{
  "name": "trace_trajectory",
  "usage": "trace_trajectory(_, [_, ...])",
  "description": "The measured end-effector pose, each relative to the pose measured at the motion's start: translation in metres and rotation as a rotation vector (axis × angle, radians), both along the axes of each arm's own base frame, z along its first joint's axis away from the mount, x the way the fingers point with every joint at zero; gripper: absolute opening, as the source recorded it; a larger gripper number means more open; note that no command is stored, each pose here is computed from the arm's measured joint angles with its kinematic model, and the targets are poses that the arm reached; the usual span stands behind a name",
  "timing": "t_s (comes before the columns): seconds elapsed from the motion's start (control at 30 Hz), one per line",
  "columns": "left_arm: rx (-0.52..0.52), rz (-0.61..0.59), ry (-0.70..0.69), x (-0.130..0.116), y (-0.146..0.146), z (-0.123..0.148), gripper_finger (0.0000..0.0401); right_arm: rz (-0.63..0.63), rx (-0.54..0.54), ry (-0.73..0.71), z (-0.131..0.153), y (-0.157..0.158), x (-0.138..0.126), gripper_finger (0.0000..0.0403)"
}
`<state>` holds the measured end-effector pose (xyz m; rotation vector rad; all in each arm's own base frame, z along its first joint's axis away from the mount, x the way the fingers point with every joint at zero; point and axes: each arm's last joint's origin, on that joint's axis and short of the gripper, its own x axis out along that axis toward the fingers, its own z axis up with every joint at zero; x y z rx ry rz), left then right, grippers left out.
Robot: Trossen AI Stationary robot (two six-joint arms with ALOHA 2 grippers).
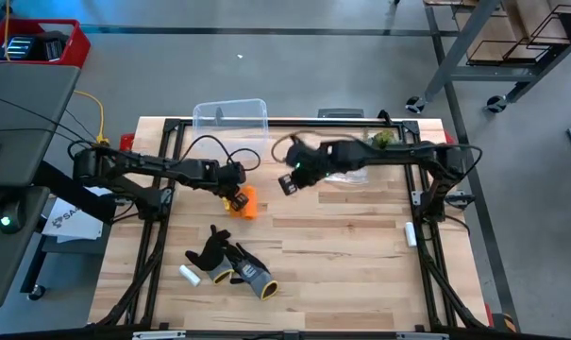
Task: Roll bandage
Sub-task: Roll the orange bandage
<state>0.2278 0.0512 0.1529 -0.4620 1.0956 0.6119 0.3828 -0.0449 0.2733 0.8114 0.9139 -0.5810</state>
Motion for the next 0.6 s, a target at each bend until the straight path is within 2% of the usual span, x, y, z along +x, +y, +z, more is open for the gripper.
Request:
trace_trajectory(0.13, [0.024, 0.03, 0.063, -0.018, -0.009, 0.008, 0.0, 0.01, 0.107, -0.015, -0.035, 0.01, 0.01, 0.0])
trace_trajectory(0.3, [-0.002, 0.078, -0.009, -0.039, -0.023, 0.002, 0.0, -0.025, 0.187, -0.096, -0.07, 0.018, 0.025, 0.0])
trace_trajectory(0.47, [-0.072, 0.118, -0.095, -0.053, -0.033, -0.011, 0.0, -0.047, 0.251, -0.16, -0.087, 0.019, 0.04, 0.0])
trace_trajectory(0.6, [-0.101, 0.169, -0.06, -0.062, -0.036, -0.022, 0.0, -0.063, 0.31, -0.199, -0.107, 0.021, 0.053, 0.0])
